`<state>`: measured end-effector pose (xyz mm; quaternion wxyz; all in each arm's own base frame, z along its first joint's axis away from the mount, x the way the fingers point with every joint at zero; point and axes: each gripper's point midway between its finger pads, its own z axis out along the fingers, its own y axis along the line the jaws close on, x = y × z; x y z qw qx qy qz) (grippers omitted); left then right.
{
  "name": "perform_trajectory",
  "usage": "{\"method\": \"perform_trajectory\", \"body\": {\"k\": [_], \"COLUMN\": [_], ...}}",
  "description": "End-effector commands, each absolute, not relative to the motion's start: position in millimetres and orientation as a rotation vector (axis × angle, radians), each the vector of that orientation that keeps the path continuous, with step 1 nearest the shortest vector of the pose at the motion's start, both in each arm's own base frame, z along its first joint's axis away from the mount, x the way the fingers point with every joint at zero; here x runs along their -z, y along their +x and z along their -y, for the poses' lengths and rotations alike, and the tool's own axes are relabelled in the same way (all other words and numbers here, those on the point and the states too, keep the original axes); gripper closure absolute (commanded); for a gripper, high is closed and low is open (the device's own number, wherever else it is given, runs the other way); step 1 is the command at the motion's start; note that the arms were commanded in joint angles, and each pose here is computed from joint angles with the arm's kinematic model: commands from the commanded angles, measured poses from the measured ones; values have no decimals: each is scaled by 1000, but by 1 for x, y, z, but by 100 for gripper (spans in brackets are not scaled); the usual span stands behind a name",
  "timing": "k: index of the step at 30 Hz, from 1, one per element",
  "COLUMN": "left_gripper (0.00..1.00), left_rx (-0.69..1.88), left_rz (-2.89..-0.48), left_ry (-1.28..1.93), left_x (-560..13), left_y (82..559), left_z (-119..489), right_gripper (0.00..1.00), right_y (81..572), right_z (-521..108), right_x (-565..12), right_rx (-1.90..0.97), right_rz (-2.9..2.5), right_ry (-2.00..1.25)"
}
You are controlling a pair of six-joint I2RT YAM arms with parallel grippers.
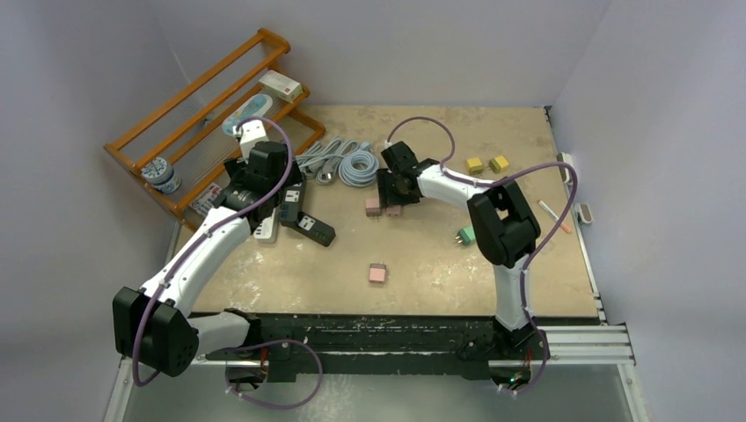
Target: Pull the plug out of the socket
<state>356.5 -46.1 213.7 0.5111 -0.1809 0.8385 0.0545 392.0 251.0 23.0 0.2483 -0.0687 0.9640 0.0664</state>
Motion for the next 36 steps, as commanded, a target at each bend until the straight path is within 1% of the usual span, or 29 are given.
{"method": "perform_trajectory", "body": {"k": [1,5,9,13,16,19,22,30,33,36], "left_gripper": [0,0,0,0,0,0,0,0,0,0], "left_rx": [-129,-124,-112,-108,-100,-85,-63,-13,-8,-18], "left_rz": [-1998,-2008,-2014,-2013,-2012,-2014,-2016,-2033,-2034,-2033], "left_ry": [-428,-423,-419,-420,-421,-421,-413,-380,-375,-367], "left_x": [-222,-219,-217,-217,-218,-218,-220,-222,-222,-224], "left_y": [361,363,364,364,363,362,361,352,348,345], "left_z": [48,50,53,53,54,55,58,63,63,60], "right_gripper": [32,26,25,26,26,26,26,27,32,35], "right_y": [392,396,398,362,317,269,239,197,188,180], "right_z": [-255,-254,-235,-251,-277,-295,-303,-313,-318,-315], "right_x": [-21,-59,-99,-111,-91,-64,-54,-43,-36,-27], "right_rx": [-197,-245,-164,-184,-205,-313,-407,-392,-386,-345], "right_rz": [-2625,-2517,-2421,-2423,-2507,-2612,-2671,-2762,-2790,-2827], "right_ry": [-211,-175,-123,-227,-363,-455,-481,-508,-523,-536]}}
